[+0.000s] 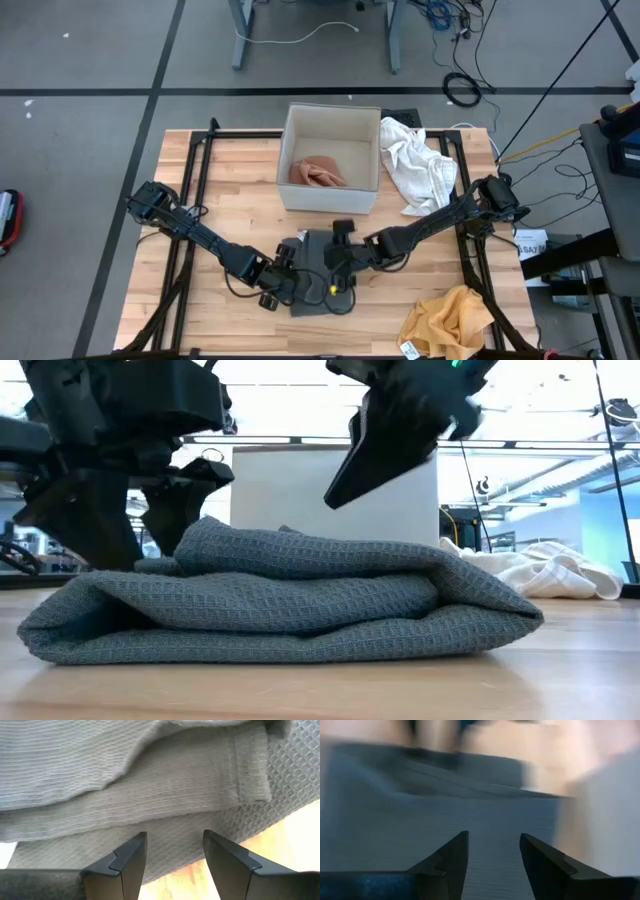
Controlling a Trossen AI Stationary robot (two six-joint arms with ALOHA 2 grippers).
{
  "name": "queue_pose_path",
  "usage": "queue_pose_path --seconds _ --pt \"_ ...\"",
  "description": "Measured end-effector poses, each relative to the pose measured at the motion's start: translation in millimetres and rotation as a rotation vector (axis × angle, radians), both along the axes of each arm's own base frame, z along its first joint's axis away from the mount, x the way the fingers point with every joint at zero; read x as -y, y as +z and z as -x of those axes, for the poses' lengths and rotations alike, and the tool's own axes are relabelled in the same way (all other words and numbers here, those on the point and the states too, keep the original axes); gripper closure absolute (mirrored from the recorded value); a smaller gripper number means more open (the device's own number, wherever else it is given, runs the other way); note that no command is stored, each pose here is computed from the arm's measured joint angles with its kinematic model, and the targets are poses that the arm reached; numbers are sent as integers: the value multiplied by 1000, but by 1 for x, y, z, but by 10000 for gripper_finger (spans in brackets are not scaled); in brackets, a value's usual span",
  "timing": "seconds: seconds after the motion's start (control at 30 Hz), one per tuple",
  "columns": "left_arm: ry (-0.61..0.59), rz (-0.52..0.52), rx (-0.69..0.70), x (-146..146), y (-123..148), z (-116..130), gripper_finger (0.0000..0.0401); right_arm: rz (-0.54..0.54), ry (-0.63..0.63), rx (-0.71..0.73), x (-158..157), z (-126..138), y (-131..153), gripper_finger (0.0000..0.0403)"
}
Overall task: Fold towel
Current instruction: Fold the gray towel
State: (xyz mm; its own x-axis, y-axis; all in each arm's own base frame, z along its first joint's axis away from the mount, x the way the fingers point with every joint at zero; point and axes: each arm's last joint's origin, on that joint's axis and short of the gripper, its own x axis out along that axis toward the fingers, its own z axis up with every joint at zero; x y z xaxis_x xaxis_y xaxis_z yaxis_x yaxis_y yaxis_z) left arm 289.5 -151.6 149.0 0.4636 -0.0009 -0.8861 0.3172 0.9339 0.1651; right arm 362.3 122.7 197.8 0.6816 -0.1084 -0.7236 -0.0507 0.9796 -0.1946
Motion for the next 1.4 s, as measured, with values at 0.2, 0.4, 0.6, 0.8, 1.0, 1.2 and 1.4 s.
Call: queue_pose_path --seconds 0.2,0.4,0.6,0.8,1.0,1.2,1.4 --pt "2 -3 -6 1 2 0 199 -239 103 68 -41 -9 -21 234" --pt "28 9 -8 -5 2 -4 199 -229 98 136 -58 -15 -39 234" --pt "43 38 -9 -13 2 -9 199 -244 81 246 -63 -19 -32 234" --pt "63 30 -26 -19 -2 -11 199 -274 71 259 -68 -27 -54 234" --pt "68 24 -46 -20 -11 -14 199 -221 82 260 -77 -39 -66 234" --pt "48 31 -17 -18 -12 -17 199 -98 29 209 -75 -38 -72 257" --pt "56 38 -14 -22 -12 -19 199 -124 44 173 -75 -36 -74 298"
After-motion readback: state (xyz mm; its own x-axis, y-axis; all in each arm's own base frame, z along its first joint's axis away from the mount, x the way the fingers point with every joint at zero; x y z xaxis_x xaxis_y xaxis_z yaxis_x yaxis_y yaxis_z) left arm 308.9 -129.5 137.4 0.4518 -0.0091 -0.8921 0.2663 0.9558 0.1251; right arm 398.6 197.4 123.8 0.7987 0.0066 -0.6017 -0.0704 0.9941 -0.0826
